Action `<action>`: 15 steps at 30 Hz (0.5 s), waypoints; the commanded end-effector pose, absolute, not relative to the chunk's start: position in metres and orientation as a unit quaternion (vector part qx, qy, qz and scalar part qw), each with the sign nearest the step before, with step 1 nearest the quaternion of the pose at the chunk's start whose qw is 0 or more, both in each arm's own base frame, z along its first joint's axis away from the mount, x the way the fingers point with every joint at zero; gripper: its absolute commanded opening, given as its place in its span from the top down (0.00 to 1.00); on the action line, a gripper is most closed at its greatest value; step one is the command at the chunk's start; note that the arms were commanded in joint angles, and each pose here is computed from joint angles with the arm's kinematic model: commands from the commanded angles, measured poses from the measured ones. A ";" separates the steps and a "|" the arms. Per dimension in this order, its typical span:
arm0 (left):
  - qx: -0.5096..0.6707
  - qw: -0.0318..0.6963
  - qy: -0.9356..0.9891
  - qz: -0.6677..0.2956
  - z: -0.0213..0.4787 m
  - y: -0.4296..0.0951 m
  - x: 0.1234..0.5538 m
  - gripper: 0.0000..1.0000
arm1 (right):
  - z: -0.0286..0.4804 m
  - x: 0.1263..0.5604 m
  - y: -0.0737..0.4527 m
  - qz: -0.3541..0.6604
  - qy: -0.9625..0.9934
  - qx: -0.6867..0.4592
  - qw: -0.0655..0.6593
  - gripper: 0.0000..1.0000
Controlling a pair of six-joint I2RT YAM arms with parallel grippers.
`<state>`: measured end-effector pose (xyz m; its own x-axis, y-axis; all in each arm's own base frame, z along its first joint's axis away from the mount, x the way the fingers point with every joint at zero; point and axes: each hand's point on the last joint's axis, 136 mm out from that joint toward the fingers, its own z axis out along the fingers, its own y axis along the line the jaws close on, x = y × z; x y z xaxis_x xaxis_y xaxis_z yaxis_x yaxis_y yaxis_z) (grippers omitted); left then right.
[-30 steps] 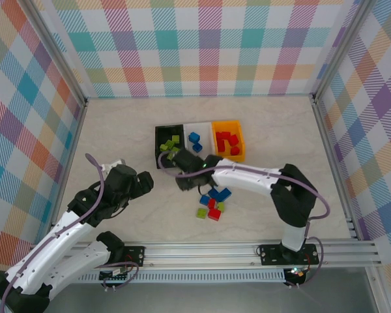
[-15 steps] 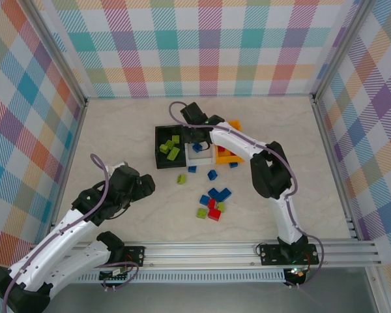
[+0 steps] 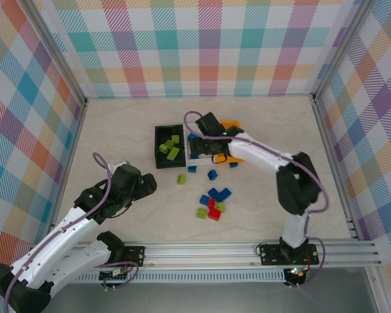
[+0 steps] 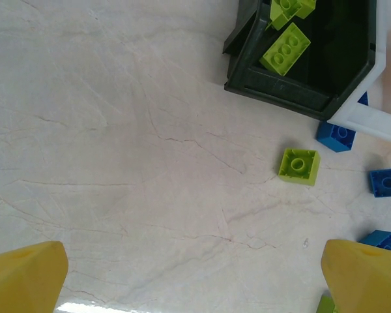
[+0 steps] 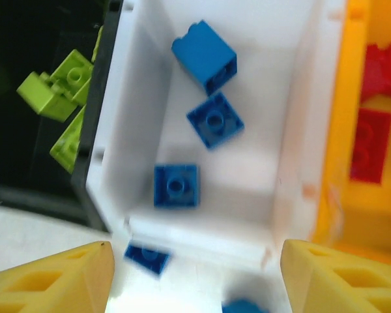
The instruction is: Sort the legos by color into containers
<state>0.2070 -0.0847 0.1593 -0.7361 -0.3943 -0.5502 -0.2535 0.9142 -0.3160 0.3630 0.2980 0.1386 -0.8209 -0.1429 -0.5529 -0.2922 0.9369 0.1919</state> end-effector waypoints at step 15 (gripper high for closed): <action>-0.170 0.310 0.929 -0.113 0.154 -0.092 0.214 0.00 | 0.049 0.299 0.276 0.144 0.960 -0.111 0.214 0.32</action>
